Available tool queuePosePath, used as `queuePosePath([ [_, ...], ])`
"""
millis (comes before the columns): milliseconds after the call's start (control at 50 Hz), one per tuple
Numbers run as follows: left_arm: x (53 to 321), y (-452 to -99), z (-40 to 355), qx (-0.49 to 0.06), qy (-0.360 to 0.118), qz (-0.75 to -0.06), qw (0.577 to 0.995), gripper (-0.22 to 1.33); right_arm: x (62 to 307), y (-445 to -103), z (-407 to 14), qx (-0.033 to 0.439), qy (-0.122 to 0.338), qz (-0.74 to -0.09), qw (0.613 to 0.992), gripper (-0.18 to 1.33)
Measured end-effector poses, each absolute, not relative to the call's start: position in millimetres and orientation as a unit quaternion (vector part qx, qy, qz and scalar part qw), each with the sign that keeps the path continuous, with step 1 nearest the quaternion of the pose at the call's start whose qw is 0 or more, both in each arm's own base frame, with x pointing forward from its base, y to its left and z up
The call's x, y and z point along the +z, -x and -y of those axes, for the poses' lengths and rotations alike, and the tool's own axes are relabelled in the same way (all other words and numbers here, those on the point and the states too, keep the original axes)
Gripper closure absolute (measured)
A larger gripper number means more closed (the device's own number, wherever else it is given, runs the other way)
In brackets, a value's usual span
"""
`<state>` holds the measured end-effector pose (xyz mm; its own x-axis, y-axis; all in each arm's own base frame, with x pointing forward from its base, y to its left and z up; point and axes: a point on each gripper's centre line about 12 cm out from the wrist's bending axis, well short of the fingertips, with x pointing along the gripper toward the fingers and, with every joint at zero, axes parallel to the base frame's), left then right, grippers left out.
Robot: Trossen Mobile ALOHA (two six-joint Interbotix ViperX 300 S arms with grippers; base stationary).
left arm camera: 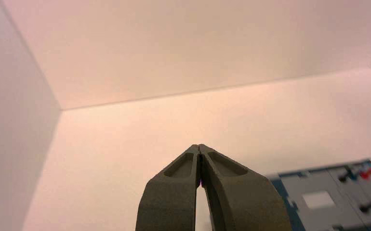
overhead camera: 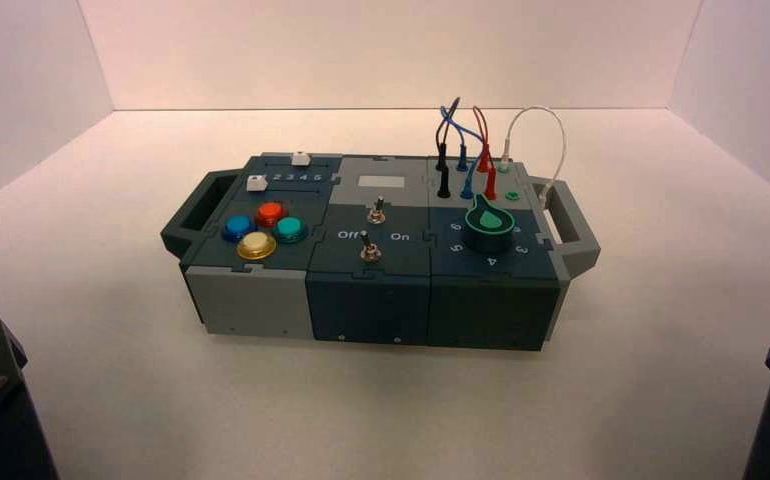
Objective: Turn the knob to position 2.
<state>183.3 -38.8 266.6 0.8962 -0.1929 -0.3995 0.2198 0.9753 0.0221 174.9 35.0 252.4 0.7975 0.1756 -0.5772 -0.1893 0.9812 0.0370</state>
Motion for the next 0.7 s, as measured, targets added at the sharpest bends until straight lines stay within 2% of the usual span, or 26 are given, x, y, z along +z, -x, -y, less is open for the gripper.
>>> queuePosePath([
  [360,229,-174,84,-0.217,-0.086,-0.326,0.916,1.27,245,-173,-53,0.137,-0.006,-0.376,0.916,1.3],
  [700,211,-173,118,-0.28,-0.126,-0.368,0.878,1.27,239,-188,-85,0.185,-0.01,-0.465,0.866,1.29],
])
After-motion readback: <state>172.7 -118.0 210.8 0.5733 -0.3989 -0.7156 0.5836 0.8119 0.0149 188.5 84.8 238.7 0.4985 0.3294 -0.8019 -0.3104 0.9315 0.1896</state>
